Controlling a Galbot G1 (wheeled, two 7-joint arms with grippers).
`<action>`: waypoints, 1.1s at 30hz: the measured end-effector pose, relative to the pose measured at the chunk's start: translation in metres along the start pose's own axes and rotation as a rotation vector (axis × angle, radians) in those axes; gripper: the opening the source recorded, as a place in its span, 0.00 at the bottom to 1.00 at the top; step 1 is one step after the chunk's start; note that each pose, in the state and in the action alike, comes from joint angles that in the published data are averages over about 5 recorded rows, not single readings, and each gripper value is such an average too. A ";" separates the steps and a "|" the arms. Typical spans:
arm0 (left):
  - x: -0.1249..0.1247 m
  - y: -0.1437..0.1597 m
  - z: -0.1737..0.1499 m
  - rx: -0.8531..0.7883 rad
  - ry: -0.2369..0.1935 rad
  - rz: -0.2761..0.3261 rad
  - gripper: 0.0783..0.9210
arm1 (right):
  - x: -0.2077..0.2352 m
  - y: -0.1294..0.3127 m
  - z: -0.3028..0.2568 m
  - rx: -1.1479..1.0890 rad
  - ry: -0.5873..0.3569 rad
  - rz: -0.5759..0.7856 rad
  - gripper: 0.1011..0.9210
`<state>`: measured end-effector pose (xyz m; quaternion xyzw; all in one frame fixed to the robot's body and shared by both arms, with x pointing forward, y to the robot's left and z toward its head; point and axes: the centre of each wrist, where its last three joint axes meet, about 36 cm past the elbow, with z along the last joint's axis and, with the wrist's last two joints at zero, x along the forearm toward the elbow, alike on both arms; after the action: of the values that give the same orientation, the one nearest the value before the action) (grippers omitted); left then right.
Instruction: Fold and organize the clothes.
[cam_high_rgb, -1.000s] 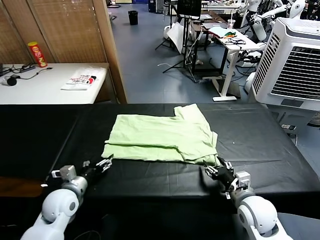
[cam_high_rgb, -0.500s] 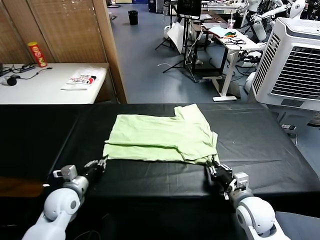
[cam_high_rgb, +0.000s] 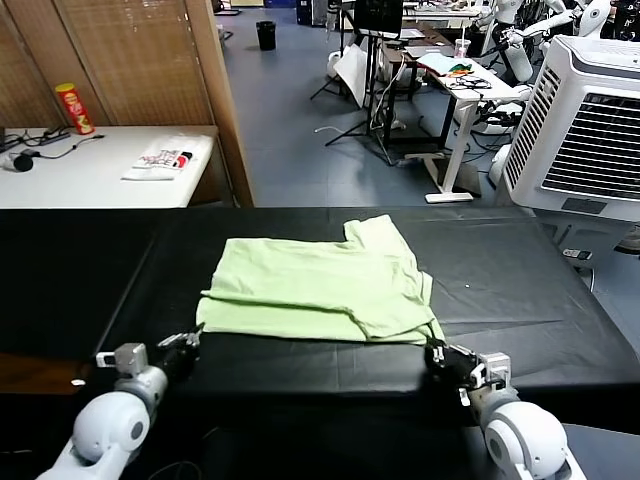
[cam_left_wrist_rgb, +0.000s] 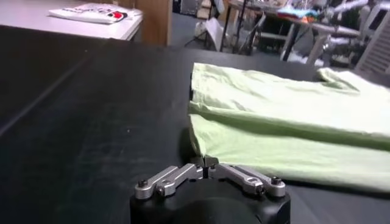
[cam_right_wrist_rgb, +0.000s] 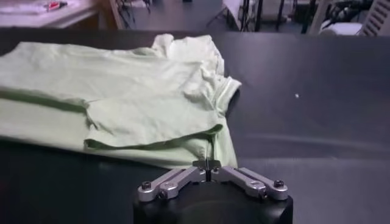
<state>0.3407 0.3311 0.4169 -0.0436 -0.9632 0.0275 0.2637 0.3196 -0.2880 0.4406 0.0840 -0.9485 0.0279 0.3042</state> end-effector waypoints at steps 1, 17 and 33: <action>0.006 -0.002 0.000 -0.007 0.005 0.001 0.06 | 0.004 0.001 0.001 0.003 0.007 0.003 0.03; 0.074 -0.025 0.020 -0.041 0.119 0.004 0.06 | 0.043 0.015 0.012 0.005 0.039 0.002 0.09; 0.093 -0.036 -0.005 -0.059 0.110 -0.010 0.84 | 0.076 0.016 -0.017 0.010 -0.059 -0.012 0.85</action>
<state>0.2606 0.3051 0.4710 -0.0479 -0.9480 -0.0049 0.3147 0.2656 -0.2808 0.4988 0.0918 -0.9563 0.0284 0.2761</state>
